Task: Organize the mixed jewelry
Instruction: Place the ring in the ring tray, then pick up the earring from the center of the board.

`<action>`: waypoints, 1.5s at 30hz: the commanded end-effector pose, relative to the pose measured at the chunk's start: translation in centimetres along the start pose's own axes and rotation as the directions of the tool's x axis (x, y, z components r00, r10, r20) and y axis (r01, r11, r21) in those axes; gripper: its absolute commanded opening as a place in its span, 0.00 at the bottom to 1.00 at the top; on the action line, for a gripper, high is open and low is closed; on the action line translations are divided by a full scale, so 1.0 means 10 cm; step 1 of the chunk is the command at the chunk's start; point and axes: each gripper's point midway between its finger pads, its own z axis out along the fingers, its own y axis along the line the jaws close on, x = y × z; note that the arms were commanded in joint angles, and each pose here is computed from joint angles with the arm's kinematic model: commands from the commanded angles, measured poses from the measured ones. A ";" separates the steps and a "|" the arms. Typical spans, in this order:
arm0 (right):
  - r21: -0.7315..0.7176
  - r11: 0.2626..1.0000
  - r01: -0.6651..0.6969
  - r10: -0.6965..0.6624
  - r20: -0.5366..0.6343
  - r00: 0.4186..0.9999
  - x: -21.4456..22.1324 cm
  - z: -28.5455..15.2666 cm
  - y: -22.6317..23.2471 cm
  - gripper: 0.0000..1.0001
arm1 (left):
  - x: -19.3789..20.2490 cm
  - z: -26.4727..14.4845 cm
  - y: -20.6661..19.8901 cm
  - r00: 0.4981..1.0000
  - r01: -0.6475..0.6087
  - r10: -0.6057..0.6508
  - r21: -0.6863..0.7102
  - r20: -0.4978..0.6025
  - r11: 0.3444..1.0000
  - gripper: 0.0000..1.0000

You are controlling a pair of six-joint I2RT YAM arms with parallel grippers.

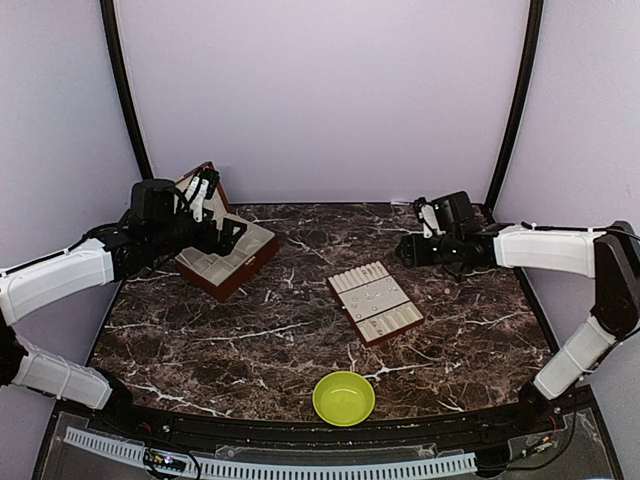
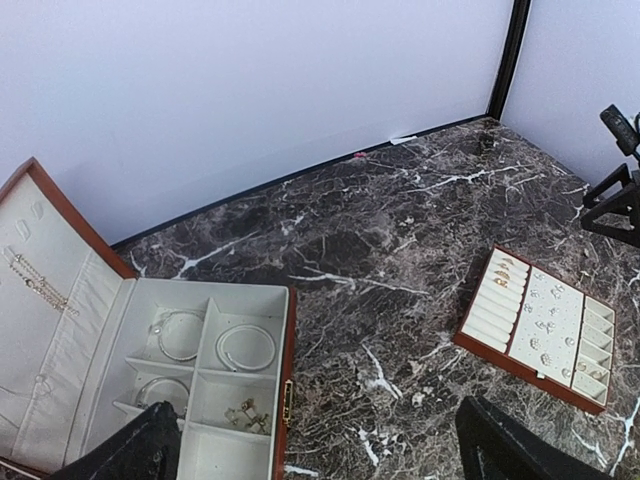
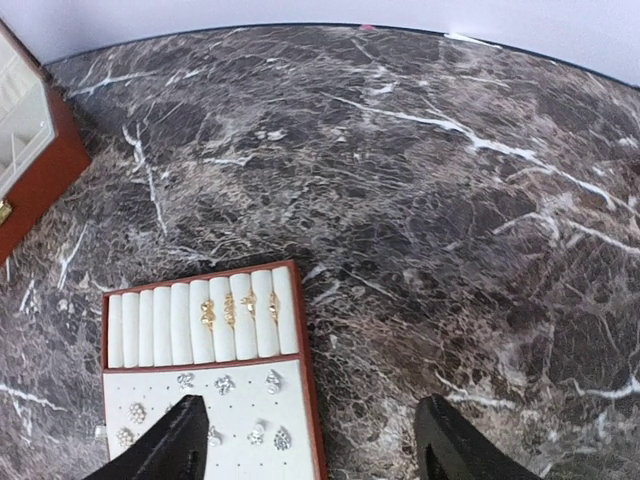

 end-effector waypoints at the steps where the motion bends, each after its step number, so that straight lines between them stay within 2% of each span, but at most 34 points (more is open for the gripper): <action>1: 0.004 0.997 -0.074 0.074 0.061 0.995 -0.02 -0.18 -0.27 0.77 | -0.09 0.03 0.15 0.999 0.020 -0.017 -0.073 0.045 0.997 0.99; 6: 0.053 0.989 -0.138 0.137 0.017 0.990 0.24 -0.20 -0.60 0.79 | -0.21 0.08 0.11 0.997 0.060 -0.057 -0.040 0.060 0.997 0.99; 11: 0.129 0.970 -0.208 0.214 -0.035 0.976 0.53 -0.17 -0.86 0.77 | -0.44 0.11 0.01 0.996 0.039 -0.041 0.021 0.084 0.999 0.99; 14: 0.162 0.961 -0.223 0.237 -0.073 0.969 0.68 -0.11 -0.94 0.66 | -0.46 0.14 -0.01 0.995 0.028 -0.031 0.031 0.097 0.999 0.98; 16: 0.142 0.965 -0.221 0.237 -0.106 0.966 0.75 -0.07 -0.90 0.59 | -0.38 0.18 -0.01 0.996 0.027 -0.030 0.031 0.082 0.999 0.98; 19: 0.063 0.974 -0.219 0.226 -0.153 0.962 0.82 -0.03 -0.73 0.55 | -0.26 0.22 -0.01 0.998 0.026 -0.028 0.030 0.053 0.999 0.97; 24: 0.035 0.980 -0.197 0.200 -0.185 0.962 0.90 0.00 -0.59 0.50 | -0.20 0.19 0.00 0.999 0.023 -0.024 0.018 0.036 1.000 0.96; 28: 0.038 0.981 -0.193 0.196 -0.215 0.957 1.00 0.05 -0.54 0.45 | -0.21 0.17 0.00 0.998 0.034 -0.034 0.023 0.043 0.999 0.96; 37: 0.074 0.977 -0.198 0.210 -0.247 0.946 1.10 0.18 -0.55 0.41 | -0.19 0.17 -0.02 0.998 0.050 -0.051 0.034 0.037 0.998 0.96; 45: 0.096 0.978 -0.185 0.204 -0.257 0.945 1.14 0.26 -0.57 0.30 | -0.17 0.18 -0.03 0.998 0.053 -0.055 0.037 0.031 0.998 0.96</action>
